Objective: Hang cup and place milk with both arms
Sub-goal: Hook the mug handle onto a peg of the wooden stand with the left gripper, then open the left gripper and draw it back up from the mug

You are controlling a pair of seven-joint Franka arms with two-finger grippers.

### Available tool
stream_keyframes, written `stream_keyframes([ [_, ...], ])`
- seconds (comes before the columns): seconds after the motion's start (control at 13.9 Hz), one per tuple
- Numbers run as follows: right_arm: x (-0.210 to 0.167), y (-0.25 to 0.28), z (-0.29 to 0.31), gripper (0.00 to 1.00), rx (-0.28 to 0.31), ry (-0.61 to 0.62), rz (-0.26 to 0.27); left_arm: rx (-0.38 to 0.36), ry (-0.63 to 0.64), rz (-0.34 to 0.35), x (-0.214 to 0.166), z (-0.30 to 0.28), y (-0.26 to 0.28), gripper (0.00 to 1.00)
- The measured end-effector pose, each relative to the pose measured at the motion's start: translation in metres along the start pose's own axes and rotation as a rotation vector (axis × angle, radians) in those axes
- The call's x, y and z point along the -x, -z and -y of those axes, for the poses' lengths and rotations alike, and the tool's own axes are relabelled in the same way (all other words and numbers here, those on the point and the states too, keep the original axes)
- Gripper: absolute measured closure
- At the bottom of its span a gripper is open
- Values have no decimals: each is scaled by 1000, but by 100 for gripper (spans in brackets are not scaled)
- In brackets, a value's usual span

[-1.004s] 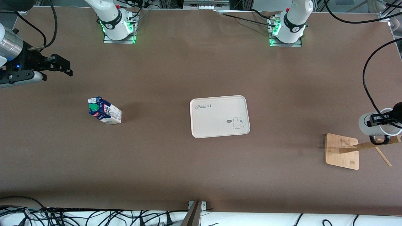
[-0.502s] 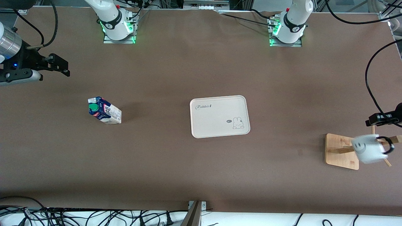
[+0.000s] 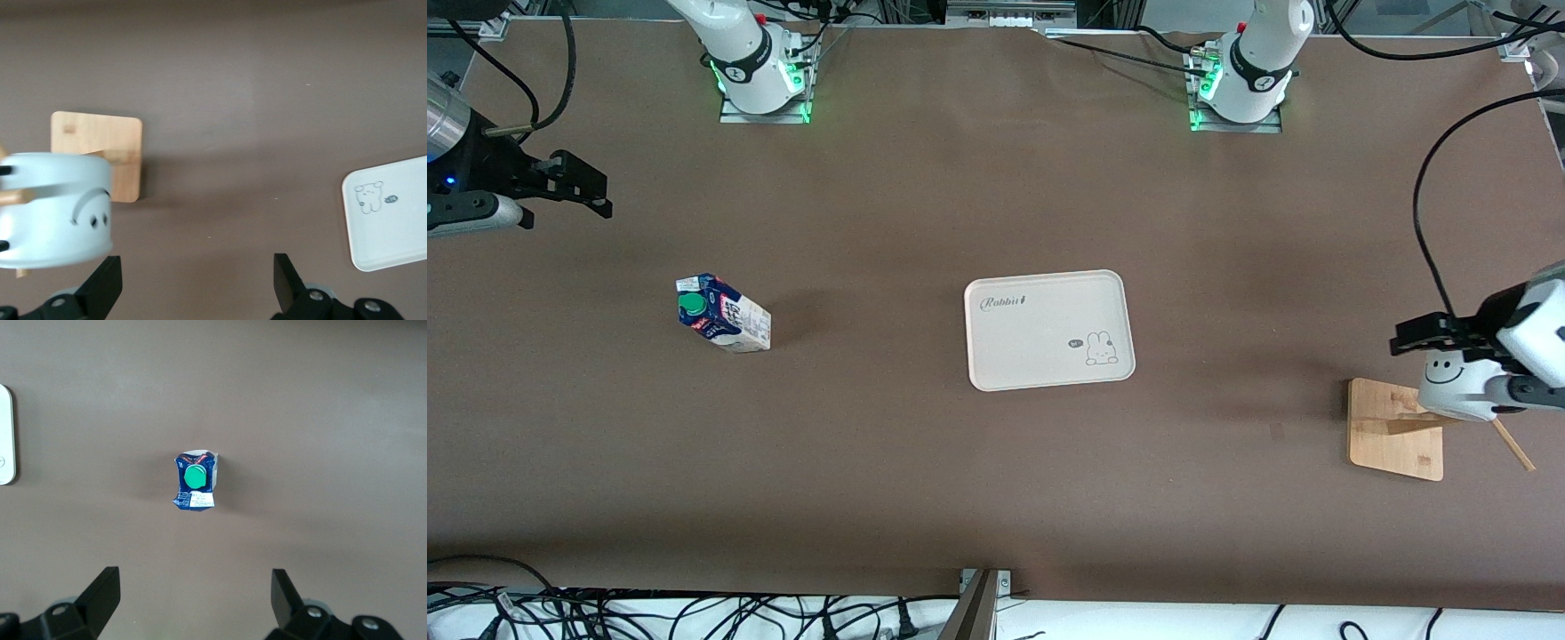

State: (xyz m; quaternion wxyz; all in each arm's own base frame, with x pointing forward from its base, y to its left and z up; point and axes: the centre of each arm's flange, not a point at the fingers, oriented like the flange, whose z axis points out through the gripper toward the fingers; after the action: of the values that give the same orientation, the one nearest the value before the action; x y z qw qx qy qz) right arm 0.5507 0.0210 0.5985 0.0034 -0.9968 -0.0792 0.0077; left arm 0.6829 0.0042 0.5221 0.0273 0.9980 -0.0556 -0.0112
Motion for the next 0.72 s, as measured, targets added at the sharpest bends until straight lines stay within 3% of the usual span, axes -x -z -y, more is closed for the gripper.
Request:
stream_keyframes([
  [0.29, 3, -3, 0, 0, -4, 0, 29, -7, -98, -8, 4, -68, 18, 0],
  [0.57, 3, -3, 0, 0, -4, -2, 33, -16, -94, -10, 21, -68, 46, 0],
  [0.72, 5, -3, -3, 0, -5, -7, 40, -26, -76, -45, 25, -61, 61, 0],
])
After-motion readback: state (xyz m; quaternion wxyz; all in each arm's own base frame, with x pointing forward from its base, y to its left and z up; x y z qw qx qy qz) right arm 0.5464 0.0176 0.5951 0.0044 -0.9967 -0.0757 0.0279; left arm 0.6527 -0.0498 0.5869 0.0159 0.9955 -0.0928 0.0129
